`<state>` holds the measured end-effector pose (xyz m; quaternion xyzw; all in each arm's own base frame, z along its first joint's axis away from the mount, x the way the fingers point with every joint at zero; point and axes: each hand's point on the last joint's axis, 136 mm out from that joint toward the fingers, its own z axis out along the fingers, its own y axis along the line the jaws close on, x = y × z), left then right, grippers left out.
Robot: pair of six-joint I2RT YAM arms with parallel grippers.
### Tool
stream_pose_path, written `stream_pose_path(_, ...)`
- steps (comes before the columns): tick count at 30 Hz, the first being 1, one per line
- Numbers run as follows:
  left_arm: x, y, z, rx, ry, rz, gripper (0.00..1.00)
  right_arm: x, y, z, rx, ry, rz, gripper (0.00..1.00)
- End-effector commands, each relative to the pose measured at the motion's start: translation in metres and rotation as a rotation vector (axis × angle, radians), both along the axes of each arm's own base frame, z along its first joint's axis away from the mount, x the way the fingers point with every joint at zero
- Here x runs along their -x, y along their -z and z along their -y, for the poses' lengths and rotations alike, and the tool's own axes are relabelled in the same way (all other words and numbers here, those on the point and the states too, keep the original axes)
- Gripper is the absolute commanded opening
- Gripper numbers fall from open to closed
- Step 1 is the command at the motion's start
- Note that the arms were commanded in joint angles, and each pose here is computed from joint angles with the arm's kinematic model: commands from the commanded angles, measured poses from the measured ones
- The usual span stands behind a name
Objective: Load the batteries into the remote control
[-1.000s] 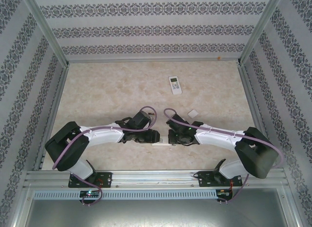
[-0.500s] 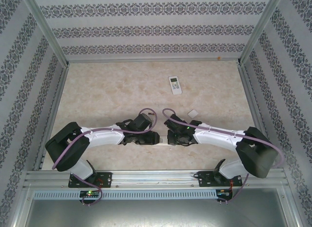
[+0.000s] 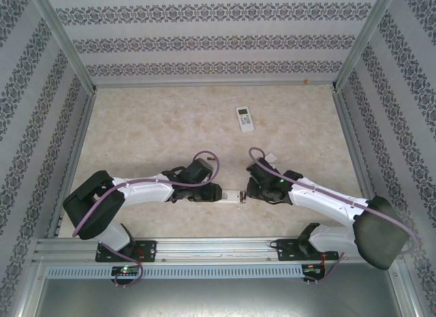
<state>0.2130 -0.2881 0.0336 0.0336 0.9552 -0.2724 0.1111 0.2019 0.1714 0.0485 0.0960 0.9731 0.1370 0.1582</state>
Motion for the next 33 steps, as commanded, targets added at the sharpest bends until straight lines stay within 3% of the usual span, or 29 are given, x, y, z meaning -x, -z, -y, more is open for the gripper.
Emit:
stream_pose_path(1, 0.002, -0.005, 0.008, 0.002, 0.037, 0.014, 0.49, -0.005, 0.0, -0.013, -0.086, 0.017, -0.009, 0.27)
stream_pose_path(16, 0.002, -0.002, 0.009, 0.002, 0.04, 0.009, 0.49, -0.011, 0.02, -0.02, -0.179, 0.06, -0.056, 0.26)
stream_pose_path(25, 0.002, -0.003, 0.008, 0.003, 0.035, 0.013, 0.49, -0.007, 0.027, -0.019, -0.167, 0.055, -0.077, 0.17)
stream_pose_path(33, 0.002, -0.002, 0.009, 0.002, 0.035, 0.008, 0.49, 0.006, 0.025, -0.012, -0.105, 0.02, -0.072, 0.17)
